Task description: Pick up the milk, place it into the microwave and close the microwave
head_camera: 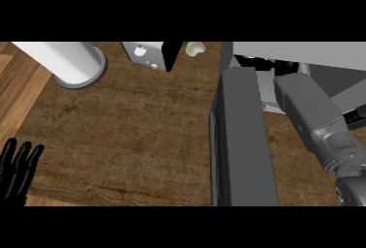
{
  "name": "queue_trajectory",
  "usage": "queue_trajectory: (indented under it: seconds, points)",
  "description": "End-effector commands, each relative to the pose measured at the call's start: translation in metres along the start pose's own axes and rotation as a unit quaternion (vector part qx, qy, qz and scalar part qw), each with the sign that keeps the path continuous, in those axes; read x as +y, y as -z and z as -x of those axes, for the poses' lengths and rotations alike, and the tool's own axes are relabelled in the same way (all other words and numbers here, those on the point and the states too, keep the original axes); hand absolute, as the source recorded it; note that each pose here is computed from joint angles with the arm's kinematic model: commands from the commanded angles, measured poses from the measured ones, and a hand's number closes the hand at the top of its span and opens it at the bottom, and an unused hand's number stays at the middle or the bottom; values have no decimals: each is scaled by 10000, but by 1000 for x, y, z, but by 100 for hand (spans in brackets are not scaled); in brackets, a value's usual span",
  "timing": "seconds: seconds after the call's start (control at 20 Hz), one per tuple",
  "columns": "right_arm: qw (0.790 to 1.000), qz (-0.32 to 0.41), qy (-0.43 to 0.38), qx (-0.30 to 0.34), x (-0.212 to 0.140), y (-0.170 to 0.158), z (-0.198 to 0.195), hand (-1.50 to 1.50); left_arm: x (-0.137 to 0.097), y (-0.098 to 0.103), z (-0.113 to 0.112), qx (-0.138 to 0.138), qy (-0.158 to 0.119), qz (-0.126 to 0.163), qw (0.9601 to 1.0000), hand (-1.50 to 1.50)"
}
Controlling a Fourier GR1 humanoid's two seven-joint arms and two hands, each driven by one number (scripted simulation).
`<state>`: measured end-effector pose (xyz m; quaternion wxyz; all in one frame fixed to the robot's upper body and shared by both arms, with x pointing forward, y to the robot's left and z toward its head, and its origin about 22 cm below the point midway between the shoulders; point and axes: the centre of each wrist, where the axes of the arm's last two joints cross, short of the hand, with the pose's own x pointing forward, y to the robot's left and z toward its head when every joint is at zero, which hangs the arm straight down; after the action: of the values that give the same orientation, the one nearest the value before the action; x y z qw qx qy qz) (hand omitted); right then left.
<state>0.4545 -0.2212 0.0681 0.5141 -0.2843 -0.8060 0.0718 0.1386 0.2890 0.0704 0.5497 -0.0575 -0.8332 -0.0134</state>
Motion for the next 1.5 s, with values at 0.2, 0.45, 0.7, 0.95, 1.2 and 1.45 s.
queue_trajectory:
  seconds: [0.2, 0.45, 0.7, 0.95, 1.2, 1.45]
  points:
    - [9942, 278, -1022, -193, 0, 1, -1, -150, -4, 8, -2, 82, 167, 212, 9996, -150]
    - [9965, 66, -797, 242, 12, -7, -1, -150, -5, 14, 1, 80, 191, 327, 9993, -150]
    - [9985, -399, -128, 354, 20, -8, -6, -150, -15, 17, 3, 52, 143, 371, 9992, -150]
    - [9980, -395, 259, 414, 21, -4, -11, -150, -17, 24, 6, 23, 145, 416, 9990, -150]
    - [9970, -549, 234, 499, 14, -14, 5, -150, -23, 21, 13, 129, 135, 554, 9983, -150]
    - [9970, -505, 158, 568, 5, -22, 19, -150, -34, 25, 10, 92, 196, 440, 9988, -150]
